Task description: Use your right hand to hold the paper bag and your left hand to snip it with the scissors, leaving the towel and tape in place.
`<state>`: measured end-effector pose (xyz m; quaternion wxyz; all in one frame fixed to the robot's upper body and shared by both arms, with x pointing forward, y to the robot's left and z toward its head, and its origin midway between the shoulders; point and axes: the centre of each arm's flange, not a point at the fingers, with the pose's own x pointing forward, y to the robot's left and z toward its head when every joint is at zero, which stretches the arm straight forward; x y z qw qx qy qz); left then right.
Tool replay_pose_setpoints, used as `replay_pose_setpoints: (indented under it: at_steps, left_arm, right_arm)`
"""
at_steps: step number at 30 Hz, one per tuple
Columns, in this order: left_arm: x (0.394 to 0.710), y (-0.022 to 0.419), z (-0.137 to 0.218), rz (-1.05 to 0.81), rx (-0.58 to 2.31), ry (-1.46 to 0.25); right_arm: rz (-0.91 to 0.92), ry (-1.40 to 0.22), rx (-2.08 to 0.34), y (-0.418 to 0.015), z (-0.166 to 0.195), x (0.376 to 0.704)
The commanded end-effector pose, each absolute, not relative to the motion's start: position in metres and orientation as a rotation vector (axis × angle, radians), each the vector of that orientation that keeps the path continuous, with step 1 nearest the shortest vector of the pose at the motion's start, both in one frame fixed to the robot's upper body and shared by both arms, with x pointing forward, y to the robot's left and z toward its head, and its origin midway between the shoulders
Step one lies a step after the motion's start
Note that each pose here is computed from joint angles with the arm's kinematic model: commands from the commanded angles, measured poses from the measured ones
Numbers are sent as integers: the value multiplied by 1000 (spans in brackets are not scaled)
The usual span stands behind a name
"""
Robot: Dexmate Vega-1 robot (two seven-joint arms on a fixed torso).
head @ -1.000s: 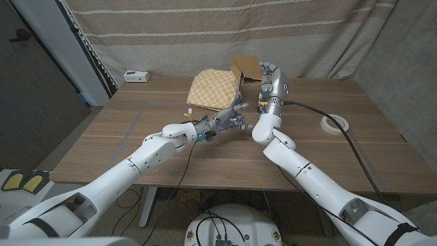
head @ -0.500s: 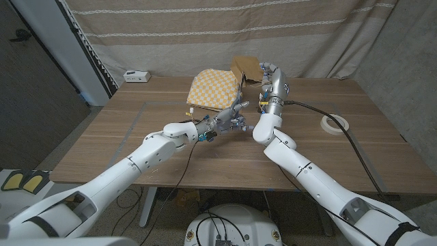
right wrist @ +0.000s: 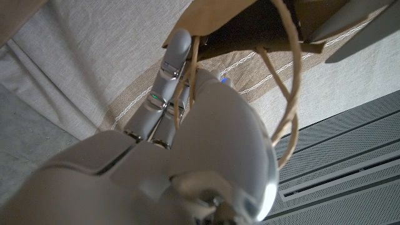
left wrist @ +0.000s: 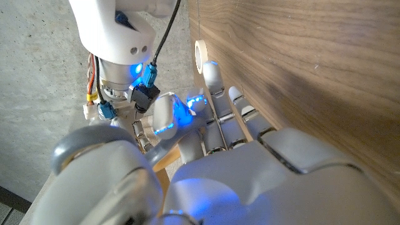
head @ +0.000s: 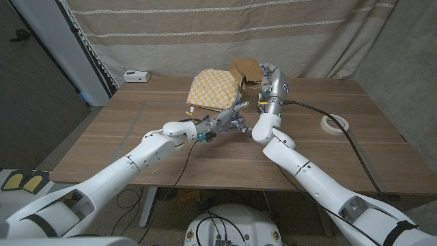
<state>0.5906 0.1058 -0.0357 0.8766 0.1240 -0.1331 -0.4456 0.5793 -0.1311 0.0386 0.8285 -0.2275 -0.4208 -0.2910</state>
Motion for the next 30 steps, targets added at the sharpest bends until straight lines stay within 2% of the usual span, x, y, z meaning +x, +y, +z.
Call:
replay_pose_setpoints:
  at_steps: [1,14,30]
  left_arm:
    - [590,121,-36,-918,309,-258]
    - [591,131,-38,-912,322,-265]
    - [587,116,-49,-952,332,-246]
  right_arm:
    - [-644,-871,-482,-121,37,583]
    - [-679,-847,-476,-115,31,582]
    - [-706,-831,-499,-123,31,591]
